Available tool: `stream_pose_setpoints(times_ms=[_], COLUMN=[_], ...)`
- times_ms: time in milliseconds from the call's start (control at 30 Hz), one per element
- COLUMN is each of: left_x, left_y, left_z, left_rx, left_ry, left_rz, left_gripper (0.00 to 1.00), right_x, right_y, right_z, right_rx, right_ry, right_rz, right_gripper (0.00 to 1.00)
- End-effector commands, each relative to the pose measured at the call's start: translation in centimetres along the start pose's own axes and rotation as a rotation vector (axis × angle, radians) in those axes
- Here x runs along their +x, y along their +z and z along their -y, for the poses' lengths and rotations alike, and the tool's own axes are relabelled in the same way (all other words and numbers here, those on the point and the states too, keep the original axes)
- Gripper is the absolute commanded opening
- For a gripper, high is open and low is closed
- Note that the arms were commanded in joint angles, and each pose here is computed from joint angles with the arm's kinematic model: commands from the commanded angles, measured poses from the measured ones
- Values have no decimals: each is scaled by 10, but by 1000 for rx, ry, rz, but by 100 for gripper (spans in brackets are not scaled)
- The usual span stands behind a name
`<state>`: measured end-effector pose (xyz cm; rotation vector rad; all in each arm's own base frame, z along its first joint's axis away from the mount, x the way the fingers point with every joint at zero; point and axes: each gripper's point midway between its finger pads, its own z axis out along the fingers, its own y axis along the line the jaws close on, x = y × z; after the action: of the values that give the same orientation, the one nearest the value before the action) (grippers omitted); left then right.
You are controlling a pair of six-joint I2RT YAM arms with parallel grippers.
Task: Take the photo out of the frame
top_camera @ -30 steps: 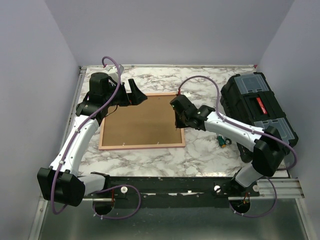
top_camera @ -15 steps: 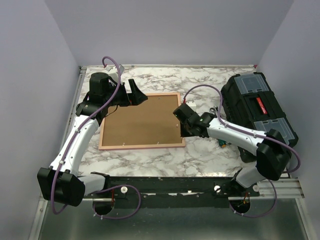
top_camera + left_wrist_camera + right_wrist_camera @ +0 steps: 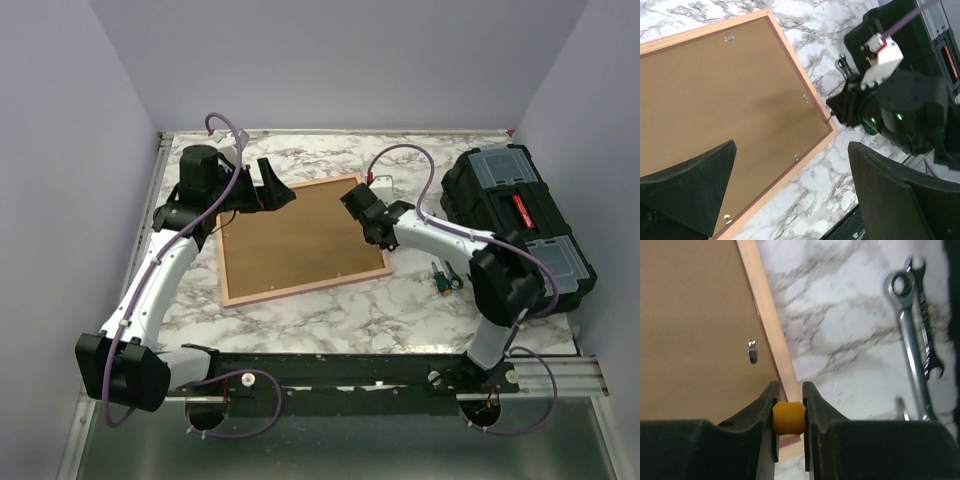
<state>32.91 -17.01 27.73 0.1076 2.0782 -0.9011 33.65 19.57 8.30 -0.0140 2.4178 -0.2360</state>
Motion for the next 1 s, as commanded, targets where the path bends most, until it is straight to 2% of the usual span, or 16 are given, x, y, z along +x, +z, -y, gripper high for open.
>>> stream_pose_setpoints(times_ms=[0,133,367,600,833,967], left_x=[1,1,4,8,8,9], left_y=[4,5,8,11,10,11], left_z=[-3,-7,-4,1,5,5], left_rx=[4,-10,16,50,70,72], left_ry=[-1,3,-12,-34,-38,-37], left_rz=[-5,-9,-24,-41,-42,-44], left_gripper=[98,98,98,98,98,98], right_x=[-52,-94,-116,-91,-33,-25], right_y=[42,56,21,-13,1,8], right_z=[34,23,4,32,72,76], right_rx=[198,190,19,8,81,58], right_ry=[-82,-94,-11,70,180,257], right_rz=[102,142,154,138,74,90], right_gripper=[1,1,1,1,1,1])
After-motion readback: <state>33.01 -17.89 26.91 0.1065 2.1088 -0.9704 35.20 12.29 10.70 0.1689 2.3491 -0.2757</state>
